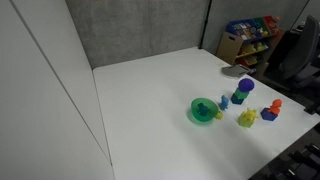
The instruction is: Pick up the yellow object from on top of the lime green block and put it in the green bowl
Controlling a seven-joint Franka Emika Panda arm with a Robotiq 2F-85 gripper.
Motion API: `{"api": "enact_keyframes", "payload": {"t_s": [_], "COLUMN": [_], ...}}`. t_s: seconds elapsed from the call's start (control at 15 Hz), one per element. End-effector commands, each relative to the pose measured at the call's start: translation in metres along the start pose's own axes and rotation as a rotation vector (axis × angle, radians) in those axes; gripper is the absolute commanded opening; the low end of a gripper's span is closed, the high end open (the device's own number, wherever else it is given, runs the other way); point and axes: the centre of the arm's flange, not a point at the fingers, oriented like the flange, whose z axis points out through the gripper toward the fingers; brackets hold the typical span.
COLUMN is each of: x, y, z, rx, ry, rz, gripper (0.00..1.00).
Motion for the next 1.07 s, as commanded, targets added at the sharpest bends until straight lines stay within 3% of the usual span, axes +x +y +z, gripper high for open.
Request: {"api": "enact_keyframes", "payload": {"t_s": [0.0, 0.33, 1.0], "x": [0.0, 0.0, 0.04], "y": [0.0, 0.0, -0.023], "z": [0.0, 0.0, 0.033], "rx": [0.0, 0.0, -0.014], "ry": [0.0, 0.0, 0.012], "rz": [0.0, 0.0, 0.005], "gripper": [1.0, 1.0, 1.0]}}
